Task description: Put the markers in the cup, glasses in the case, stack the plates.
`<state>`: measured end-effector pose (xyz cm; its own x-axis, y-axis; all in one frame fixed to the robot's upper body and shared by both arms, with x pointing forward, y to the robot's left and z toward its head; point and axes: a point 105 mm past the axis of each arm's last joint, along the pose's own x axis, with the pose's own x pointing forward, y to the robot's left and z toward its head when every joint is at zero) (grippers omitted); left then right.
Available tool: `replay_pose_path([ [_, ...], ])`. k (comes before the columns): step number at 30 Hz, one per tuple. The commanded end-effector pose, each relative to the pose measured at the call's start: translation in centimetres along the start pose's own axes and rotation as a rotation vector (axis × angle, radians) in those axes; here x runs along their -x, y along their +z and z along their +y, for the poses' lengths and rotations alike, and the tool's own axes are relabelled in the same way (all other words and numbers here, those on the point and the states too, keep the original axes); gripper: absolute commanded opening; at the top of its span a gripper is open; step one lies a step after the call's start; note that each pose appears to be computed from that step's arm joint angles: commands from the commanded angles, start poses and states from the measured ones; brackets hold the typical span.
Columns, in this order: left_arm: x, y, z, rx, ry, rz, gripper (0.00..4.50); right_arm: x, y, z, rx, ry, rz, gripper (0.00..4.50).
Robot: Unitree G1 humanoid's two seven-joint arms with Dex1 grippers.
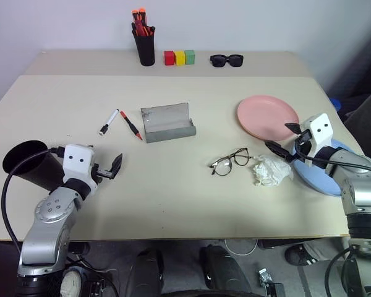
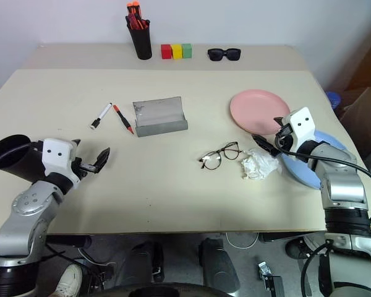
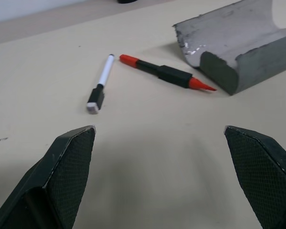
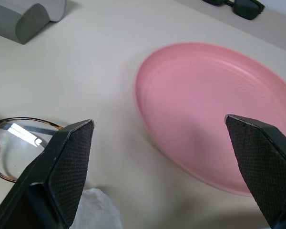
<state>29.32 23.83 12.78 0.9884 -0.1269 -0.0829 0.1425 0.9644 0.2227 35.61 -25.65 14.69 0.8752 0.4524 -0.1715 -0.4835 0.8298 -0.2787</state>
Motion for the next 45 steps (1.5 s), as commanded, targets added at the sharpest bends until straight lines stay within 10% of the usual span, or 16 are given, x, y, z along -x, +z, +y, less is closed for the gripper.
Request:
replay_pose_path([
  [1,0.4,1.6,0.6,-0.028,0.029,-0.055,4.46,-0.6,1.3,-0.5,0.017,-0.007,-0.054,4.50],
  [18,-1.6,2.2,-0.2,0.026,0.055,-0.043,4.46,-2.7,2.7,1.7,0.028,0.079,-0.119,4.50],
  [31,-7.7,3.7,-0.1,0.267,0.281,0.195,4.46,-5.0,7.4,14.5,0.042,0.381,-0.261,4.50],
  [45,-11.2,5.3,-1.2,0.379,0.325,0.288,4.46,-5.1,7.4,17.6,-0.011,0.430,-0.265,4.50],
])
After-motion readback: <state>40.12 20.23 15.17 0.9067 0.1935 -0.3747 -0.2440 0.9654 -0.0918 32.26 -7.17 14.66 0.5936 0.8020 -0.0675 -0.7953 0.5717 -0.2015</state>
